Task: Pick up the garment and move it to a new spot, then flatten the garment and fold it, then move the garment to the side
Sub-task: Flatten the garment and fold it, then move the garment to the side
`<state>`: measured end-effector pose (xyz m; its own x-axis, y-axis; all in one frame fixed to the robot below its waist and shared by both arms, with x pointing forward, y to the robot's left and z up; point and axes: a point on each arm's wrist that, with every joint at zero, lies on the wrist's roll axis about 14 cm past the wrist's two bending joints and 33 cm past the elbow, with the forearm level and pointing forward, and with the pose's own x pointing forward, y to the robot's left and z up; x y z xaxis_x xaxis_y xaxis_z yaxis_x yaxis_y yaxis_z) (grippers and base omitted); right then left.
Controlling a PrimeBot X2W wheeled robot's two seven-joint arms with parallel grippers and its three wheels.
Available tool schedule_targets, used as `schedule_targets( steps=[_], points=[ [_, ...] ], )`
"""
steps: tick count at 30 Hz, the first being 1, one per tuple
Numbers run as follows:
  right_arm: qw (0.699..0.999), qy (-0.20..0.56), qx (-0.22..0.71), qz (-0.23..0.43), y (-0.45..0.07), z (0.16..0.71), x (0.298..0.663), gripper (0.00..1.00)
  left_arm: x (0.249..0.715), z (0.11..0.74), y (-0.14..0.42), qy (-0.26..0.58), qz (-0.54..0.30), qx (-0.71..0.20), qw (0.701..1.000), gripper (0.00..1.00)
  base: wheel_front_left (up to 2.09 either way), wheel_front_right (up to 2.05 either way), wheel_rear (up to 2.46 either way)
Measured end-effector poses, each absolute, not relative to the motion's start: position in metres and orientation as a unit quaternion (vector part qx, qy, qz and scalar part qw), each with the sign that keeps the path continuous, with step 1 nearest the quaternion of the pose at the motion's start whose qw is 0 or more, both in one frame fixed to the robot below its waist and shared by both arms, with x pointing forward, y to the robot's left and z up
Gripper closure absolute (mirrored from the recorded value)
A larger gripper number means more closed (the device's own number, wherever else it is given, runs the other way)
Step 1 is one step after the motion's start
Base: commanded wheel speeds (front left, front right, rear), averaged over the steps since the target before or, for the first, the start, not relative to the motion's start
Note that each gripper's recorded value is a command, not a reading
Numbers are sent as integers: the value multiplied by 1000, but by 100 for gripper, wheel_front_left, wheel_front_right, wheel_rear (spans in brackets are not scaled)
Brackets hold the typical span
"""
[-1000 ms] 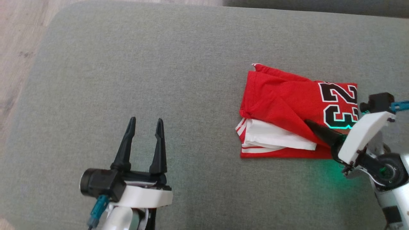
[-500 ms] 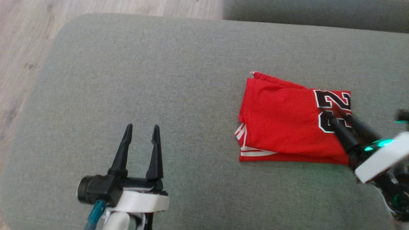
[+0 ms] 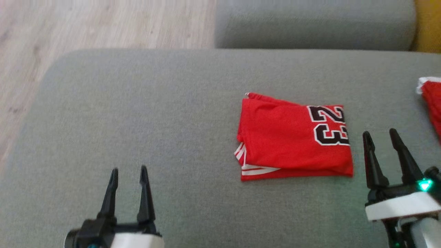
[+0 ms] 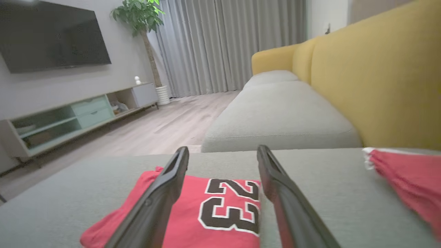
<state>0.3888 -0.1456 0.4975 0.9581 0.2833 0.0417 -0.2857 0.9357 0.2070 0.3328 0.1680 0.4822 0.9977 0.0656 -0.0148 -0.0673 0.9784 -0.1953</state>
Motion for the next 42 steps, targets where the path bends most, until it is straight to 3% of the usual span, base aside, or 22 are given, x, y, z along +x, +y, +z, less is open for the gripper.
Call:
schedule_targets(
  steps=[5,10,42],
  points=[
    [992,-9,34,118,-158,493,361,0,315,484,171,-1,44,-96,994,0,0,0,0],
    [993,4,23,114,-153,483,340,0,312,492,166,-15,32,-83,996,0,0,0,0],
    [992,20,25,118,-145,472,334,0,298,481,168,0,32,-69,997,0,0,0,0]
  ],
)
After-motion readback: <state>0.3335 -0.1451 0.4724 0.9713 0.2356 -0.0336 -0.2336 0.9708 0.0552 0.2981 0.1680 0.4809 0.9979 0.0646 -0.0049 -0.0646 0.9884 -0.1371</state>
